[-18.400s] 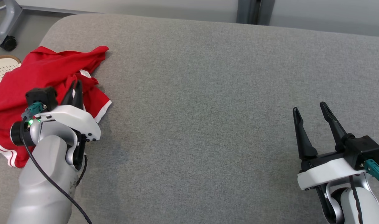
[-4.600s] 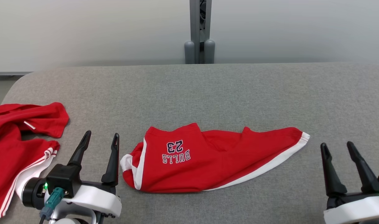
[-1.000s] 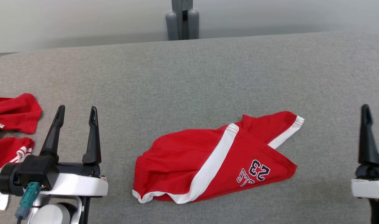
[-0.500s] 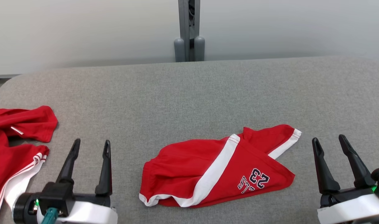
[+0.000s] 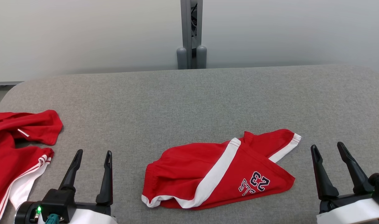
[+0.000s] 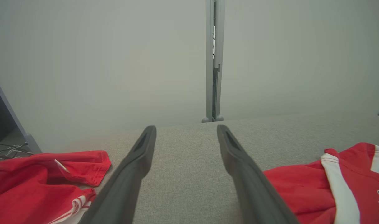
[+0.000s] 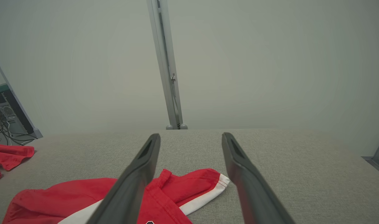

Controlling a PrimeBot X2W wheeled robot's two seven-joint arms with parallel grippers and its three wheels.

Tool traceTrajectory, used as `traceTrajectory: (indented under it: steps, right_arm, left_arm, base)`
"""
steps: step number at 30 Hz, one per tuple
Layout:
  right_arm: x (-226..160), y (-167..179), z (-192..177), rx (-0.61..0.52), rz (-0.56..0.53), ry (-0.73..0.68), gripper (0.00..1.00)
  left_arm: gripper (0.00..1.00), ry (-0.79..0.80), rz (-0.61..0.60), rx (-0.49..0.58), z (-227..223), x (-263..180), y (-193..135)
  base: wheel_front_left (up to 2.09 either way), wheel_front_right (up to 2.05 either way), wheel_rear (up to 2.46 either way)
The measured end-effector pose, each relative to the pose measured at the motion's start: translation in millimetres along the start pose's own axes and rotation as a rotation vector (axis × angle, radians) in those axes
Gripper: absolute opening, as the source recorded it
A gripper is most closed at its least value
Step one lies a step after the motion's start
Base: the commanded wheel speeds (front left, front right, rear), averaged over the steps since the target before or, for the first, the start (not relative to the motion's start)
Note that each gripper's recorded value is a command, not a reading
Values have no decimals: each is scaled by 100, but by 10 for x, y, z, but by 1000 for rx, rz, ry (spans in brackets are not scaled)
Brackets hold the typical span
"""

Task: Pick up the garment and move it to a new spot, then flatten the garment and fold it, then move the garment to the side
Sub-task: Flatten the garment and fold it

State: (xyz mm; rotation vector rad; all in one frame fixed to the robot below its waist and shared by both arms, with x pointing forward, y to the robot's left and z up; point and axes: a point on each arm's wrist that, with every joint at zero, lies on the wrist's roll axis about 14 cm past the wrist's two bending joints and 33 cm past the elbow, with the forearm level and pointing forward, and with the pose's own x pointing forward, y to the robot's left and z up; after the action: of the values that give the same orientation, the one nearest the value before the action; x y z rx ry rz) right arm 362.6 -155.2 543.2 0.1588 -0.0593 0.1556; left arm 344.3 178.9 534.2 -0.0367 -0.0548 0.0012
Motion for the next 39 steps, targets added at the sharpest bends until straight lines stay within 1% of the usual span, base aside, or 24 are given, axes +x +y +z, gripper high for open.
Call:
traceTrajectory:
  steps: [9, 12, 15, 19, 21, 22, 27, 32, 39]
  right_arm:
    - [19, 10, -9, -12, 2, 6, 100]
    - [36, 36, -28, -12, 10, 13, 100]
    - [68, 66, -66, -9, 20, 24, 100]
    - [137, 91, -94, -10, 32, 31, 100]
    - [143, 76, -130, -9, 29, 42, 100]
    - [155, 58, -159, -8, 24, 48, 100]
    - [191, 17, -223, -5, 13, 64, 100]
    - [265, 3, -233, -3, 12, 62, 100]
    - [287, -44, -301, -4, 1, 82, 100]
  left_arm:
    - [100, 9, -5, -18, -25, 10, -22]
    - [100, 45, -44, -44, -84, 28, -93]
    - [100, 144, -118, -91, -251, 38, -231]
    - [100, 335, -199, -112, -629, -42, -344]
    - [100, 392, -235, -135, -742, -72, -407]
    - [100, 442, -267, -141, -856, -98, -439]
    - [100, 591, -363, -148, -1203, -270, -540]
    - [100, 666, -434, -131, -1396, -292, -577]
    - [100, 682, -517, -124, -1456, -276, -739]
  base:
    - [0, 0, 0]
    - [0, 0, 0]
    - [0, 0, 0]
    - [0, 0, 0]
    - [0, 0, 0]
    - [0, 0, 0]
    - [0, 0, 0]
    - [0, 0, 0]
    - [0, 0, 0]
